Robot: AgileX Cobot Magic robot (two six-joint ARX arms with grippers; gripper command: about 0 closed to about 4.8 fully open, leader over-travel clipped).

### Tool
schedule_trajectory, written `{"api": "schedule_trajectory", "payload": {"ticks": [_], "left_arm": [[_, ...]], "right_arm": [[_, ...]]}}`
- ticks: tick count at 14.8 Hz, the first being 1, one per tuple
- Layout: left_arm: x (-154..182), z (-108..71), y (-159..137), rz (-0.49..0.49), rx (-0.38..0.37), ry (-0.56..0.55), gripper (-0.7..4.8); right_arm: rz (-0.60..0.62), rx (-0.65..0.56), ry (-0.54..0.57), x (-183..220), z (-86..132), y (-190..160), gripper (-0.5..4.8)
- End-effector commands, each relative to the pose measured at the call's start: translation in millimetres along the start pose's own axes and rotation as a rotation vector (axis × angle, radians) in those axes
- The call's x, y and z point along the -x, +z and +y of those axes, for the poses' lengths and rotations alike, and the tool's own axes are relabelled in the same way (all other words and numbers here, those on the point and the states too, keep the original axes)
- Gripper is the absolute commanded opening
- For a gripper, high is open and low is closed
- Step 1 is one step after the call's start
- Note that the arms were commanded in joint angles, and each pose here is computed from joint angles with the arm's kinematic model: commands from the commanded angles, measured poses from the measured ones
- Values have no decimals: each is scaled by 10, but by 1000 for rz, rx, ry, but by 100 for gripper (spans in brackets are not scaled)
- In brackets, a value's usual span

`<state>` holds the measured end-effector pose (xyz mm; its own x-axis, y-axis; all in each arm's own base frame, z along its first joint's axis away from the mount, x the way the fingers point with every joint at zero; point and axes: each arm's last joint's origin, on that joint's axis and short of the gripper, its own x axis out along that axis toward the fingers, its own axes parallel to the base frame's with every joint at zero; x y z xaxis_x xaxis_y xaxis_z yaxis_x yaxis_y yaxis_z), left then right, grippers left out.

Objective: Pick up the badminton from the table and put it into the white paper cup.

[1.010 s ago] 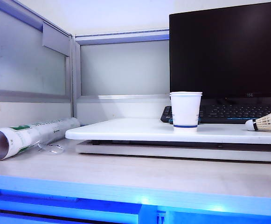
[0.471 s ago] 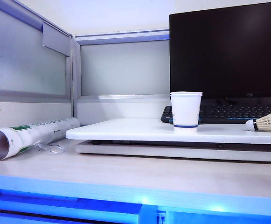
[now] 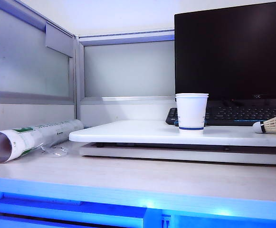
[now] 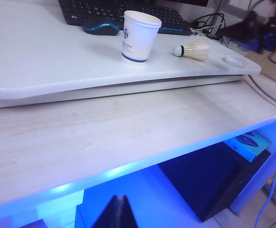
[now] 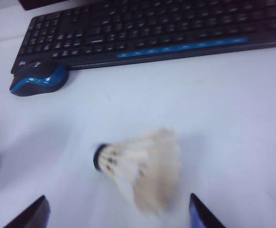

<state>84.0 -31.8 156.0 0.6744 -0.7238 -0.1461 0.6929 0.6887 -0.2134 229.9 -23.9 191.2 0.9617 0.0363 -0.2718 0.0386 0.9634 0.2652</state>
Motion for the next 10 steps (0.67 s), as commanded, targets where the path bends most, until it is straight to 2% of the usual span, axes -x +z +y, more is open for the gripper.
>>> {"api": "schedule_trajectory", "payload": {"ticks": [1,10], "left_arm": [[-1,2,-22,18,13,-6,-5],[-1,3,-22,18,13,1,-5]], "right_arm": [[15,-3,20,-188,-12,54,378],[98,-28,0,-579,-110,-95,376]]}}
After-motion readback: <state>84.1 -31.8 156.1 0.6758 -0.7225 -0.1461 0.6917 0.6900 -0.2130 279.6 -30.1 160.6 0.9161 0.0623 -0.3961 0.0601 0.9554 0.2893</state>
